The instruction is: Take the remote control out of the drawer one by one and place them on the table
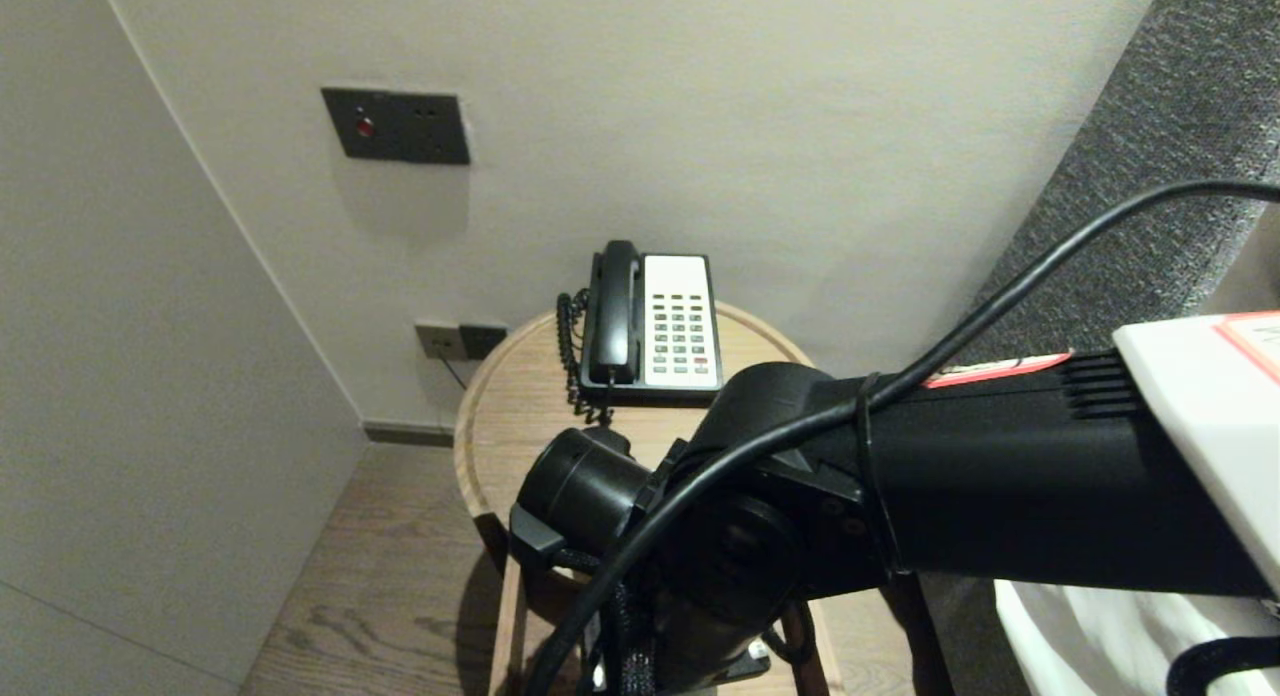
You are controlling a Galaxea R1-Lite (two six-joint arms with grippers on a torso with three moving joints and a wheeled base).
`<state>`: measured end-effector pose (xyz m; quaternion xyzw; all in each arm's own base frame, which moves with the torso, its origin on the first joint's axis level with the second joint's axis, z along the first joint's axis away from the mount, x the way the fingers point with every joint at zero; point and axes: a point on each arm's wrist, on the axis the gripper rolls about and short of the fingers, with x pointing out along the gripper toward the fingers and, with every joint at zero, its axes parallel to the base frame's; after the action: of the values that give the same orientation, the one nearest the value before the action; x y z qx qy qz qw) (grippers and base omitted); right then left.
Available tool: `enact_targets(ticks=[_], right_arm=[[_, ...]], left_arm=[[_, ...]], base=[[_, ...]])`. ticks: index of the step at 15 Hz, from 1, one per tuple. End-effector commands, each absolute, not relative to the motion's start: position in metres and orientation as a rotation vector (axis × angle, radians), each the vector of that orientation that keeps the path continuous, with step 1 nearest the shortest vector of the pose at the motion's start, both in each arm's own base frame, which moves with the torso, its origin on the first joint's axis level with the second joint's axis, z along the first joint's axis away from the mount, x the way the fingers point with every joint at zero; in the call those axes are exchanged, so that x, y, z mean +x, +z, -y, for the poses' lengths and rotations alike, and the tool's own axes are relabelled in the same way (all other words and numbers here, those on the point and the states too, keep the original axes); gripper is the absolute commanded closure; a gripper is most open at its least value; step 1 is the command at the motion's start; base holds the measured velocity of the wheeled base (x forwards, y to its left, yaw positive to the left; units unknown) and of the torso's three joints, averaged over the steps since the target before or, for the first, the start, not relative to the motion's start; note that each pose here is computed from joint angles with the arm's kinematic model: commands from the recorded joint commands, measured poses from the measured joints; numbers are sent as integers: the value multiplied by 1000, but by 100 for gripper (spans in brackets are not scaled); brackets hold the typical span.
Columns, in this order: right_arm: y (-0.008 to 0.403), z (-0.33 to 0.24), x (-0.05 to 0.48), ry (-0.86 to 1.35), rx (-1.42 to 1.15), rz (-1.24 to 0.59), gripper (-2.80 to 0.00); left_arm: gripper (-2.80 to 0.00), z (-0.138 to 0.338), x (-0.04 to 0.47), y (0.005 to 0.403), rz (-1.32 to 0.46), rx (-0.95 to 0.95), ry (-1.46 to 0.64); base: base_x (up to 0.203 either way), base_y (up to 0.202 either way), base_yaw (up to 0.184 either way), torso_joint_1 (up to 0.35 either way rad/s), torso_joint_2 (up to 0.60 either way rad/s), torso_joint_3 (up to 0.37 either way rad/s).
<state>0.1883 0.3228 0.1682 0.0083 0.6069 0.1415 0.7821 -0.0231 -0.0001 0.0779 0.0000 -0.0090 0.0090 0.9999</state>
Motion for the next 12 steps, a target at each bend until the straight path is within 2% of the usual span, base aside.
enact_targets(ticks=[1, 6, 12], right_arm=[[181, -309, 183, 309, 36, -1299, 0], [202, -289, 194, 303, 92, -1255, 0], [222, -261, 239, 245, 191, -1171, 0]], left_arm=[[0, 0, -23, 78, 20, 0, 18], [0, 0, -23, 78, 20, 0, 18], [0, 0, -23, 78, 20, 0, 18]], base=[[0, 0, 0, 0, 0, 0], [0, 0, 0, 0, 0, 0], [0, 0, 0, 0, 0, 0]])
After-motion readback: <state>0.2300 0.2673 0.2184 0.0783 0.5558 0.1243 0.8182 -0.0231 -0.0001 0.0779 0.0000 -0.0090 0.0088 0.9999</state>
